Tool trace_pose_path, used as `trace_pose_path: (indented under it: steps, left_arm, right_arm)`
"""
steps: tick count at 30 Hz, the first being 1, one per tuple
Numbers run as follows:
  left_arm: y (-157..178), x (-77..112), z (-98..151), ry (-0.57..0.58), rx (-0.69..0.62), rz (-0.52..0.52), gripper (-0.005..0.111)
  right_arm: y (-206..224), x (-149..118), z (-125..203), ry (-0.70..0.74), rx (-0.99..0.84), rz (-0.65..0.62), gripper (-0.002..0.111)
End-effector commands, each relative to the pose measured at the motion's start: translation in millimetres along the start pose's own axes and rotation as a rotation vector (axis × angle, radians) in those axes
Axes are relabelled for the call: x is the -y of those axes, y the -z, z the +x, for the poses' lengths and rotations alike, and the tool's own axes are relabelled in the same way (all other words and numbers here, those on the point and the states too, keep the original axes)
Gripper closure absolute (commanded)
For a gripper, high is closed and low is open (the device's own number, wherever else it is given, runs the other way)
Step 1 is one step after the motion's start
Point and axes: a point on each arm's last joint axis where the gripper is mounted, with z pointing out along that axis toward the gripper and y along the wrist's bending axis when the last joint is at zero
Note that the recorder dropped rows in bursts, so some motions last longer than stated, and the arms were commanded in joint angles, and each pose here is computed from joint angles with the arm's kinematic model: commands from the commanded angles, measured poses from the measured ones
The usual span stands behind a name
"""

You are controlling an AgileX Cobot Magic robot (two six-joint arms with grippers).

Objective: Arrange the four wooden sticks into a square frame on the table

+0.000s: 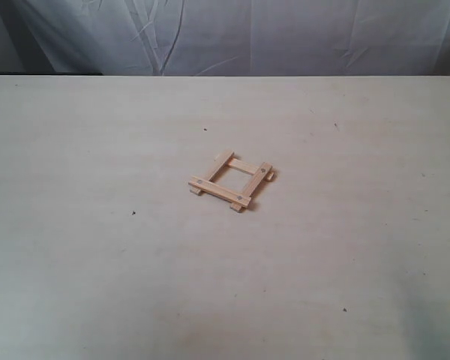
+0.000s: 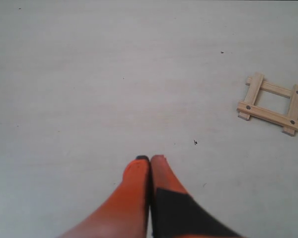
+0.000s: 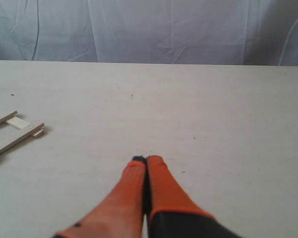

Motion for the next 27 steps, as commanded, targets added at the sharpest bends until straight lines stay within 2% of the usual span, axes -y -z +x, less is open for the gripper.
trace_pose_path:
  steps: [1,11,15,18,21,24,27]
  left_arm:
    - [0.6,0.0,0.6,-0.012,0.008,0.001,0.107]
    - [2.3,-0.3,0.9,-0.011,0.014,0.002,0.107]
    - [13.8,-7.6,0.0,-0.035,0.083,-0.041,0.107]
    - [27.2,-14.7,2.5,0.006,0.162,-0.080,0.107]
    - [34.3,-19.4,14.8,0.036,0.291,-0.092,0.107]
    - [31.5,-21.8,37.5,0.047,0.416,-0.081,0.107]
    - [23.1,-23.2,62.6,0.046,0.468,-0.060,0.107]
  right_arm:
    - [0.4,0.2,-1.3,0.001,0.021,0.004,0.108]
    - [0.4,0.3,-0.9,0.003,0.016,0.005,0.108]
    - [0.4,0.3,-0.9,0.001,0.016,0.005,0.108]
    - [0.4,0.3,-0.9,0.001,0.016,0.005,0.108]
    - [0.4,0.2,-0.9,-0.001,0.016,0.005,0.108]
    - [0.4,0.2,-0.9,-0.001,0.016,0.005,0.108]
    - [0.4,0.2,-0.9,-0.003,0.016,0.004,0.108]
